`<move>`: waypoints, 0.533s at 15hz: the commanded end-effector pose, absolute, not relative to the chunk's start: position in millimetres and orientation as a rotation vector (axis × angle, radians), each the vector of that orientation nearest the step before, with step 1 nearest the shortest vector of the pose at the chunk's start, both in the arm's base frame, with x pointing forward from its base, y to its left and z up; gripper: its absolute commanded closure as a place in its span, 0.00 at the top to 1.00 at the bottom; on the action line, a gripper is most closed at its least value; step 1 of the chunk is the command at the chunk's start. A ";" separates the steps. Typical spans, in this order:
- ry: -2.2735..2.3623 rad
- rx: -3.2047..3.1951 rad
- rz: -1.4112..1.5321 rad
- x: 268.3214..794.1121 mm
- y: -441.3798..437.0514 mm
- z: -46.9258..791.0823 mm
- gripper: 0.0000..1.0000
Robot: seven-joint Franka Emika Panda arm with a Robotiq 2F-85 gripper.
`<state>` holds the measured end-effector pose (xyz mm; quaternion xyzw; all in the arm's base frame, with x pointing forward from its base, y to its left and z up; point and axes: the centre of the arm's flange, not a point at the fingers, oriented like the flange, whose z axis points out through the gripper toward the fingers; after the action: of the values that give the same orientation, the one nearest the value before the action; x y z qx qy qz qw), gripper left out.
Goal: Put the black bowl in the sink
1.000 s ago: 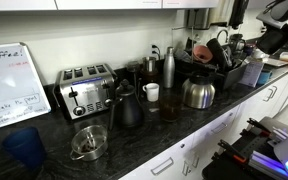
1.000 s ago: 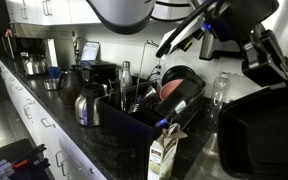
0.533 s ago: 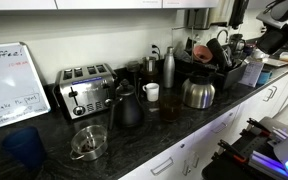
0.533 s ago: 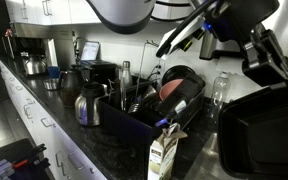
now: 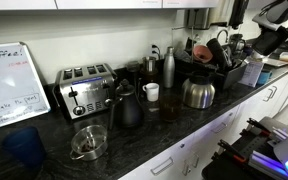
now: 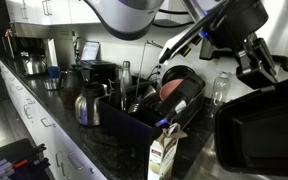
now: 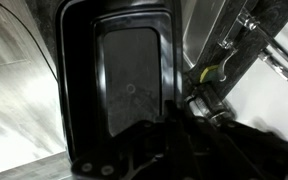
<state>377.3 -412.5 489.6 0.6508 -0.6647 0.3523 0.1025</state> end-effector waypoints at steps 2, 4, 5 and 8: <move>-1.939 1.934 1.117 436.2 -419.2 462.9 0.02; -1.934 1.909 1.159 461.8 -424.9 447.8 0.02; -1.941 1.885 1.162 472.1 -429.6 442.5 0.02; -1.967 1.791 1.157 490.7 -444.6 430.0 0.02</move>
<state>469.6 -431.9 438.0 0.6367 -0.6624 0.3822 0.0988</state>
